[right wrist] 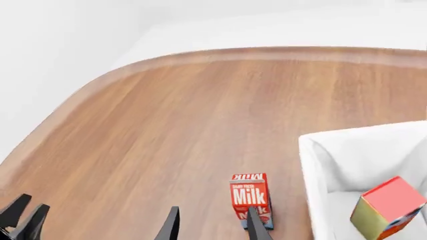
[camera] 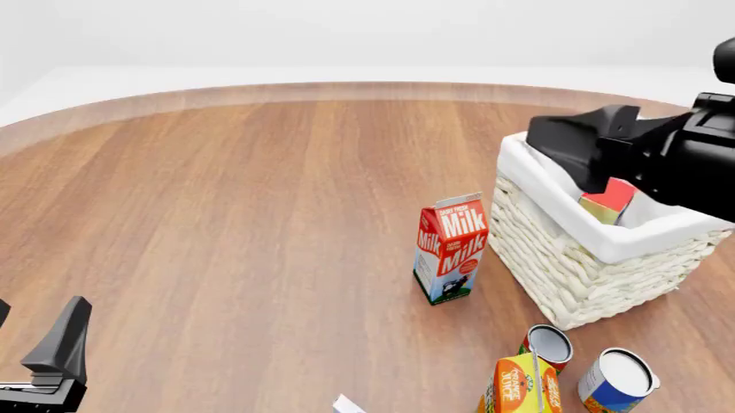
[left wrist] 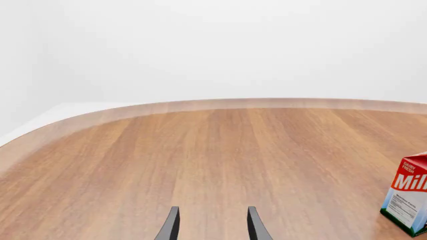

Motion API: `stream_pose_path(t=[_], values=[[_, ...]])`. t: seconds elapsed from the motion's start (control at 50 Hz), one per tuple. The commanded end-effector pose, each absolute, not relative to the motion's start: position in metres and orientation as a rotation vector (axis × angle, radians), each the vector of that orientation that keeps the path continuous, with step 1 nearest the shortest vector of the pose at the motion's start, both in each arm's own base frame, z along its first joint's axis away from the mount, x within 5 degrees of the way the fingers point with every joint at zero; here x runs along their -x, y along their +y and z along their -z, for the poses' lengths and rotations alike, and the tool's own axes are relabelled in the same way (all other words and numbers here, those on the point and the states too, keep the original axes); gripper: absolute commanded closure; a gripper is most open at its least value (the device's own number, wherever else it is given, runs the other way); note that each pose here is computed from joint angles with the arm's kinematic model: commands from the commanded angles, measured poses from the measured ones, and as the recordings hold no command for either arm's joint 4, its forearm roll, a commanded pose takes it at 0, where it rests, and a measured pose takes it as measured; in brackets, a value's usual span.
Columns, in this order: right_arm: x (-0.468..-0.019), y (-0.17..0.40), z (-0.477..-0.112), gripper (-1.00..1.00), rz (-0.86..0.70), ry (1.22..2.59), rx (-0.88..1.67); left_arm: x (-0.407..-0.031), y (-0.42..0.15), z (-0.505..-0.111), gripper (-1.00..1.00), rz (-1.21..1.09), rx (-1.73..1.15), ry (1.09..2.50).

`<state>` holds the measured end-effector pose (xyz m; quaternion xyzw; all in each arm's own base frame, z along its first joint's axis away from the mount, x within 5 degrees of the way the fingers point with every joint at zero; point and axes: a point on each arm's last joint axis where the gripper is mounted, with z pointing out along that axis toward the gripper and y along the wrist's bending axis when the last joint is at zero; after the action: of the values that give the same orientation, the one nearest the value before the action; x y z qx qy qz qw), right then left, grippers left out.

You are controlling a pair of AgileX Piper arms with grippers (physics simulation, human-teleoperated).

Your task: Pick up the cream cheese box and the butter, and put them in the basket.

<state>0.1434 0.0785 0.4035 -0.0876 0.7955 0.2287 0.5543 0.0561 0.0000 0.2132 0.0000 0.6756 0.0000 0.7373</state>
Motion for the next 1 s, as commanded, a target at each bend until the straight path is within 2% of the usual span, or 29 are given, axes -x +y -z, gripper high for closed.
stream_pose_path(t=[0.02, 0.28, 1.0], values=[[-0.125, 0.086, -0.420, -1.00, -0.554, 1.856, 0.376, -0.056, 0.000, -0.213, -1.00, 0.000, 0.000, 1.484], [-0.119, 0.094, -0.423, -1.00, -0.554, 1.862, 0.498, -0.056, 0.000, -0.213, -1.00, 0.000, 0.000, 1.484], [-0.122, 0.136, -0.396, -1.00, -0.558, 1.880, 0.796, -0.056, 0.000, -0.213, -1.00, 0.000, 0.000, 1.484]])
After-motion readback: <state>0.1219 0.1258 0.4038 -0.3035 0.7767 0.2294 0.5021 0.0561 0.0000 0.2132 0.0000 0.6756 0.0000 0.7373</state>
